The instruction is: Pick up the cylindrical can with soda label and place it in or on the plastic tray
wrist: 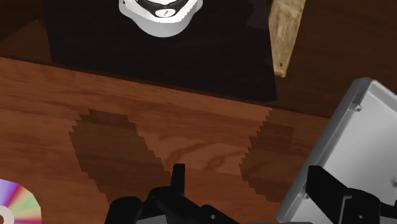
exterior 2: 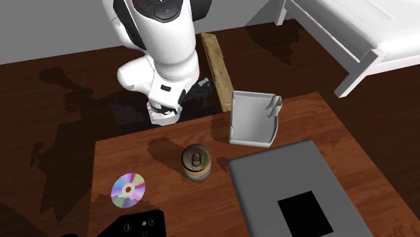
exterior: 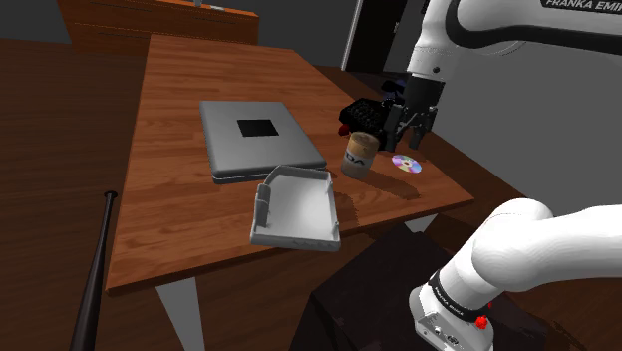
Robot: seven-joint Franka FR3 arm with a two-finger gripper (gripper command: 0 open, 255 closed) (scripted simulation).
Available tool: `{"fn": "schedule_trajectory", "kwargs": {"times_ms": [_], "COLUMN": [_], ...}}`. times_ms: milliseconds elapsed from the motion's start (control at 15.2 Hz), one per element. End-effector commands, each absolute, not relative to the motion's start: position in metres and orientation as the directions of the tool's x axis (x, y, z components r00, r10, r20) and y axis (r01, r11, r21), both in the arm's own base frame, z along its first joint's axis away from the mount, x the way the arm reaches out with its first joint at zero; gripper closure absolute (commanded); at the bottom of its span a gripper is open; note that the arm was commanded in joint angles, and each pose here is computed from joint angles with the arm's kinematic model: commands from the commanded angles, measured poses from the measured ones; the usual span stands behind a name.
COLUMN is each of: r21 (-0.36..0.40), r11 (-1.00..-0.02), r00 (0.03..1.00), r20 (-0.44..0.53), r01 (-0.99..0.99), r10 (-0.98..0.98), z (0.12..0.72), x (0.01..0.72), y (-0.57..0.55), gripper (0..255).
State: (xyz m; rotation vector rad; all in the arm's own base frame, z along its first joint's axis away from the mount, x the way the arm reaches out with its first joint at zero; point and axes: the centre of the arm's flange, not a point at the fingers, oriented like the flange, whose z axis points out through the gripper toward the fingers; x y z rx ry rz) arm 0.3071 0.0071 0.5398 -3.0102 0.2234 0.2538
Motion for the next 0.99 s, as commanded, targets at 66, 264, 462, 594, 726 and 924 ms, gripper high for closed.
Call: {"fn": "schedule_trajectory", "kwargs": {"times_ms": [66, 264, 462, 594, 726, 924], "r21": [-0.087, -0.051, -0.016, 0.006, 0.009, 0.009], "r11": [-0.983, -0.981, -0.978, -0.974, -0.973, -0.973], "r00": [0.977, 0.979, 0.977, 0.974, 0.973, 0.973], "r20": [-0.156, -0.100, -0.043, -0.004, 0.002, 0.002], "r01": [-0.163, -0.185, -0.210, -0.227, -0.229, -0.229], "r10": [-0.148, -0.180, -0.209, -0.227, -0.229, -0.229], "z": [0.535, 0.524, 0.514, 0.508, 0.502, 0.486], "x": [0.316, 0.341, 0.367, 0.385, 0.387, 0.387], "y": [0.004, -0.005, -0.016, -0.023, -0.025, -0.025], "gripper": [0, 0, 0, 0, 0, 0]}}
